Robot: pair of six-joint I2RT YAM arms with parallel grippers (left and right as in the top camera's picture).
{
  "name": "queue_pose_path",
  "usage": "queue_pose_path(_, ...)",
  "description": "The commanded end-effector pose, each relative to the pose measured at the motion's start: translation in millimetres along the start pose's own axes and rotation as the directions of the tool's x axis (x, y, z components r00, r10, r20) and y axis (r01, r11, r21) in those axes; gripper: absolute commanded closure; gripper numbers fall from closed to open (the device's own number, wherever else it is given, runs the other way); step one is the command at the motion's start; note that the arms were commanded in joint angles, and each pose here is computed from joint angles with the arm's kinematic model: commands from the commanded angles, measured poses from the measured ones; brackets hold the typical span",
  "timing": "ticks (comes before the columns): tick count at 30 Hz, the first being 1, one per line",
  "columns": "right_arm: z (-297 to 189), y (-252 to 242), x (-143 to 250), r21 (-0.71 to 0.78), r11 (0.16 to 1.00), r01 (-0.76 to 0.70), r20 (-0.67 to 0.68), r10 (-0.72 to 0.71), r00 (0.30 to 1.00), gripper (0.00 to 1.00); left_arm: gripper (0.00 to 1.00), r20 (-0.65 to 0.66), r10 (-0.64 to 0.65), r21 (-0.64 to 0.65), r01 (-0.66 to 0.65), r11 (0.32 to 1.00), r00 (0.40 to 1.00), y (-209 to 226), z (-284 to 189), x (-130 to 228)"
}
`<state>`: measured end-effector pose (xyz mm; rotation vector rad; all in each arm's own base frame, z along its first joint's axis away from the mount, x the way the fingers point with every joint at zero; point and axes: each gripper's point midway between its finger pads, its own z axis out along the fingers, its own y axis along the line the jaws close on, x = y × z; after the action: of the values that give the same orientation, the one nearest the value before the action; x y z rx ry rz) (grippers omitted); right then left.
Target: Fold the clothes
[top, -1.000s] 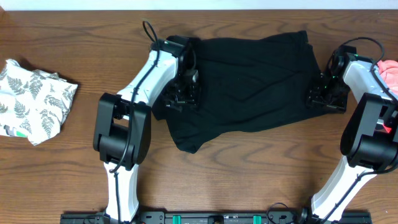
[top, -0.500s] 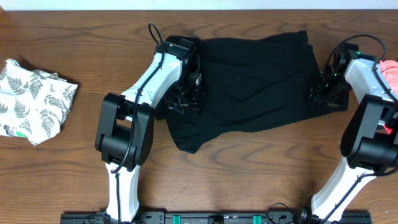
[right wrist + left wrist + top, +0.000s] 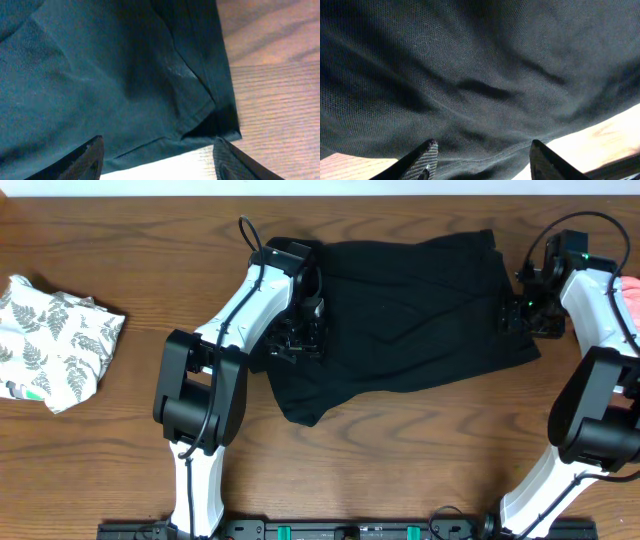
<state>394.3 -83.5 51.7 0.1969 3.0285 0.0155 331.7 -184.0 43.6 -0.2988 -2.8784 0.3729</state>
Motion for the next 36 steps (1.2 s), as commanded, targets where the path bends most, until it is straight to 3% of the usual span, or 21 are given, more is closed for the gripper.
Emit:
queue_pose_path(1, 6, 4, 5, -0.009, 0.999, 0.031, -0.013, -0.031, 0.999, 0.33, 0.4, -0.021, 0.009, -0.012, -0.009, 1.0, 1.0, 4, 5, 2)
queue_pose_path(18, 50, 0, 23, 0.014, 0.999, 0.037, -0.012, -0.037, 0.999, 0.41, 0.4, -0.029, 0.006, -0.013, -0.006, 1.0, 1.0, 4, 5, 4)
queue_pose_path(21, 53, 0, 25, 0.014, 0.999, 0.036, -0.014, -0.036, 0.999, 0.57, 0.4, -0.033, 0.005, -0.014, -0.005, 1.0, 0.999, 4, 5, 5)
queue_pose_path(24, 53, 0, 26, 0.014, 0.999, 0.033, -0.016, -0.032, 0.999, 0.99, 0.4, -0.044, 0.001, -0.015, -0.002, 1.0, 0.999, 4, 5, 8)
queue_pose_path(31, 52, 0, 30, 0.016, 1.0, 0.001, -0.034, 0.0, 0.999, 0.99, 0.41, -0.122, -0.025, -0.038, 0.021, 0.999, 0.992, 9, 3, 28)
queue_pose_path(36, 52, 0, 30, 0.016, 1.0, 0.001, -0.033, 0.0, 0.999, 0.99, 0.41, -0.083, -0.179, -0.288, 0.149, 0.946, 0.98, 49, -3, 31)
